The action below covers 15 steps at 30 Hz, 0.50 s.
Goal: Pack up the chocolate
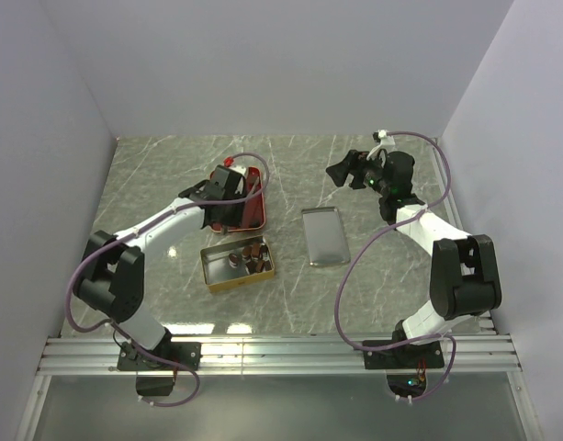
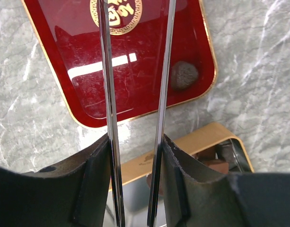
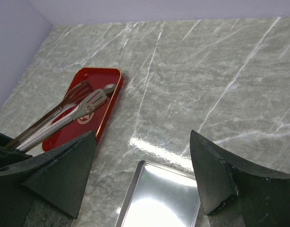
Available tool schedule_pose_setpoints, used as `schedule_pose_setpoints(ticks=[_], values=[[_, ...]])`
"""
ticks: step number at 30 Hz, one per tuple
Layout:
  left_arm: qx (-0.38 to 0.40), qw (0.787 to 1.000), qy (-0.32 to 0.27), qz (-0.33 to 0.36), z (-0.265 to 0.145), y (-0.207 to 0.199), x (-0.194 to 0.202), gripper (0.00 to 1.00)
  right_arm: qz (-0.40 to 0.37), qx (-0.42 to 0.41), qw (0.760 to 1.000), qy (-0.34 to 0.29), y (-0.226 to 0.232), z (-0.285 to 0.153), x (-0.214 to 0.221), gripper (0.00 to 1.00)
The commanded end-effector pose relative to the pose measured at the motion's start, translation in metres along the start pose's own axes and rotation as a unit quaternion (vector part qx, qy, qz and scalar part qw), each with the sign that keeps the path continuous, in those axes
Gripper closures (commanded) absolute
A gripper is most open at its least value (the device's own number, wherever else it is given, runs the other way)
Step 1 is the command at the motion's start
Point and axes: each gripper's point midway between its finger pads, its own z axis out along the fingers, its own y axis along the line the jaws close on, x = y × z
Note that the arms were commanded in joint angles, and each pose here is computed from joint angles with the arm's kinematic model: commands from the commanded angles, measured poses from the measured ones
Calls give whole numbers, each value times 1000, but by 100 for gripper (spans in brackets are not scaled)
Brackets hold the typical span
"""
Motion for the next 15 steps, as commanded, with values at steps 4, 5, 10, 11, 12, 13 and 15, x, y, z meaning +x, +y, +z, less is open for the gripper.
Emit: schedule_pose_setpoints(ticks=[4,5,10,11,12,13,15], values=[[5,1000,-20,2,10,1,-14,54,-12,-10,999,-34,7,-3,-27,14],[5,1000,-23,2,10,0,-16,54,-12,-10,999,-34,6,-3,-27,14],[2,1000,-12,8,21,1,-14,55,-10,-9,999,-30,4,-1,-24,14],[1,1000,-11,7,24,2,-14,55,-10,-7,999,-31,3,0,-25,14],[3,1000,-14,8,24,1,-16,55,-9,-6,1000,-29,2,0,-24,14],[6,1000,-15,7,25,0,-18,54,-9,-6,999,-30,2,0,-24,14],[8,1000,-13,9,28,-1,-18,54,-8,-7,1000,-29,2,0,-23,14]])
